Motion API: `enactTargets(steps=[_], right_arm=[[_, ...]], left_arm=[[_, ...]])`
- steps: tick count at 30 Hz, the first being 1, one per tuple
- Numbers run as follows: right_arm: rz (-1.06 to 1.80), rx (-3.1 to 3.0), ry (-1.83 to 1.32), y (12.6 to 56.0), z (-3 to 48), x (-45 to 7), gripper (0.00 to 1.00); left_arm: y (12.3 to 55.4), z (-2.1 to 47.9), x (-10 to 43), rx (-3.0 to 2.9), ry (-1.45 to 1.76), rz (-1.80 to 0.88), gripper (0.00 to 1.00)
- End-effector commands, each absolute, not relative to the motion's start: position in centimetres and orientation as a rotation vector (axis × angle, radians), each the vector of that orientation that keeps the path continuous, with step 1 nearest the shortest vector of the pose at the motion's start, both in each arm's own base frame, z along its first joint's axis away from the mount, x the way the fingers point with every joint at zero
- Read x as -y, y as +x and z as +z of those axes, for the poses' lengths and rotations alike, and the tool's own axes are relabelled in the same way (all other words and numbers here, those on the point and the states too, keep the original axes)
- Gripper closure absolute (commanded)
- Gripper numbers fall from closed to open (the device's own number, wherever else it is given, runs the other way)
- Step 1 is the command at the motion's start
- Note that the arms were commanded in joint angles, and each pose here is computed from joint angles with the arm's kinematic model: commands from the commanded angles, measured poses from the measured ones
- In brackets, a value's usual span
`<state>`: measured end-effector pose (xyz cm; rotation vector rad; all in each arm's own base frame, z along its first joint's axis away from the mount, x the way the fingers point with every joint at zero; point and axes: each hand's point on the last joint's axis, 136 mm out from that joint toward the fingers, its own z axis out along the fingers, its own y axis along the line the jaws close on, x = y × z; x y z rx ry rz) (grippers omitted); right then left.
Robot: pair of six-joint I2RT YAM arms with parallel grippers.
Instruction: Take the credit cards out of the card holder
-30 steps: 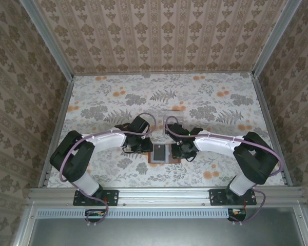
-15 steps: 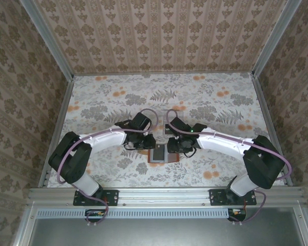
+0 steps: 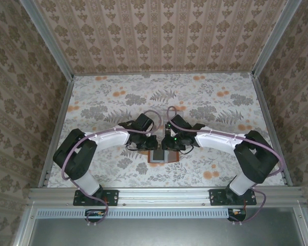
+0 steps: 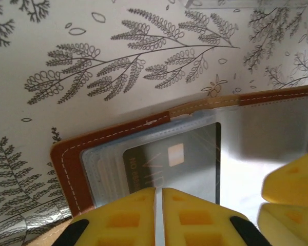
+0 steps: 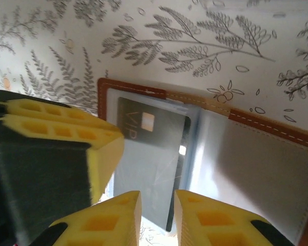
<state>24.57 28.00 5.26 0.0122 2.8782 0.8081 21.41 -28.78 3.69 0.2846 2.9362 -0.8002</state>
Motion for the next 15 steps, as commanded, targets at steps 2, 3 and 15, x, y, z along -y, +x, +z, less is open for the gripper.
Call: enactTargets(steps=[2, 3, 15], right_arm=[[0.909, -2.886, 0.044, 24.3, 4.6, -28.8, 0.77], [0.910, -2.890, 0.050, 24.3, 4.4, -28.8, 0.77], [0.921, -2.906, 0.057, 24.3, 3.2, -29.0, 0.78]], left_arm=[[20.6, 2.6, 28.6, -2.973, 0.270, -0.799, 0.89], [20.6, 2.5, 28.5, -2.975, 0.265, -0.797, 0.89], [20.6, 2.4, 28.4, -2.982, 0.272, -0.786, 0.90]])
